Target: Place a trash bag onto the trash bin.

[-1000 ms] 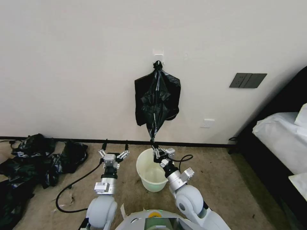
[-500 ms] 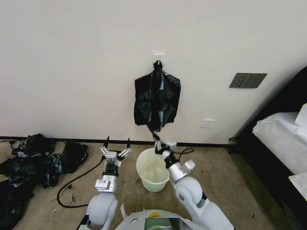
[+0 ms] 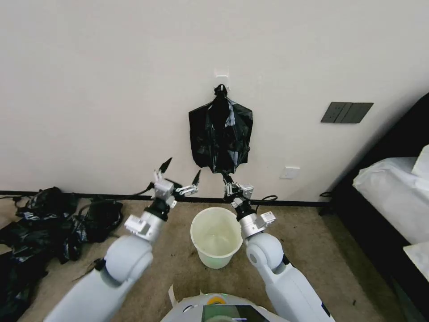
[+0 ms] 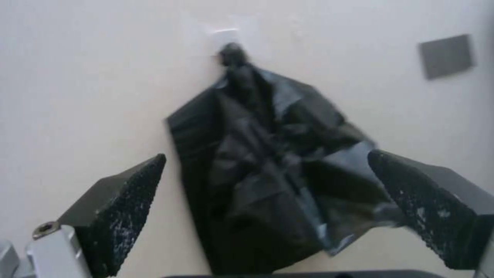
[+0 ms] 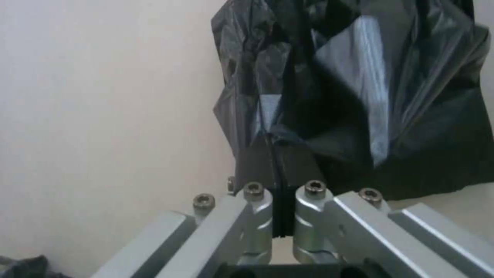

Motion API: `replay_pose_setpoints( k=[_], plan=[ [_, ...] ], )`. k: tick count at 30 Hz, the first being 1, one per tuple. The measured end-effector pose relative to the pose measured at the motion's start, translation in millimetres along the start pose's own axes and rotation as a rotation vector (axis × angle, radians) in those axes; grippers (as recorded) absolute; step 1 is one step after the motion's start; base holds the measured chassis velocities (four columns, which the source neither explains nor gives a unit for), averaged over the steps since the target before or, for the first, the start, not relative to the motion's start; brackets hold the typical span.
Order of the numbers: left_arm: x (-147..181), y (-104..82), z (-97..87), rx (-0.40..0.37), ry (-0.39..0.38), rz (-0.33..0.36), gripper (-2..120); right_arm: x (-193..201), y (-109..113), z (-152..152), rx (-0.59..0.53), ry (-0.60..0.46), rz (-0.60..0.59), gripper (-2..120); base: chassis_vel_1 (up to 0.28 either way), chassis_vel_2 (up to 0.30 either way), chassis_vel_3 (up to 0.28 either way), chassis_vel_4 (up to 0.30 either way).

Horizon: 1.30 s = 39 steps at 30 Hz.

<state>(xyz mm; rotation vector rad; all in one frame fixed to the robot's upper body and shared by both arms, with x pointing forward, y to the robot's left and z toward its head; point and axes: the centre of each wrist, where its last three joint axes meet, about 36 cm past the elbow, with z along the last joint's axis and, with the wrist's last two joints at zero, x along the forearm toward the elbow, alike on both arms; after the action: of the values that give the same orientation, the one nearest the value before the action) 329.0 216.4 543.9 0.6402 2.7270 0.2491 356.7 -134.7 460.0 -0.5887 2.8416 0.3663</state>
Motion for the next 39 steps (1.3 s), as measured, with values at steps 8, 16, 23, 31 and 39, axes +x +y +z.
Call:
replay_pose_setpoints(
  k=[8, 16, 23, 31, 39],
  plan=[
    [-59.4, 10.0, -25.8, -0.088, 0.052, 0.094, 100, -3.1, -2.1, 3.2, 0.037, -0.010, 0.001, 0, 0.000, 0.000, 0.000, 0.000],
    [-110.3, 4.5, -39.0, -0.255, 0.116, 0.132, 100, -3.1, -5.9, 5.0, 0.043, -0.012, 0.009, 0, 0.000, 0.000, 0.000, 0.000],
    [-136.1, -7.7, -35.0, -0.378, 0.203, 0.107, 100, -3.1, -7.0, 6.0, 0.043, -0.010, 0.008, 0, 0.000, 0.000, 0.000, 0.000],
    [-163.6, -19.7, -25.2, -0.422, 0.266, 0.049, 100, -1.8, -8.4, 4.1, 0.046, -0.012, 0.006, 0, 0.000, 0.000, 0.000, 0.000],
    [-175.5, -30.5, -15.0, -0.430, 0.298, 0.022, 100, -1.5, -7.6, 1.8, 0.039, -0.016, 0.003, 0, 0.000, 0.000, 0.000, 0.000]
  ],
)
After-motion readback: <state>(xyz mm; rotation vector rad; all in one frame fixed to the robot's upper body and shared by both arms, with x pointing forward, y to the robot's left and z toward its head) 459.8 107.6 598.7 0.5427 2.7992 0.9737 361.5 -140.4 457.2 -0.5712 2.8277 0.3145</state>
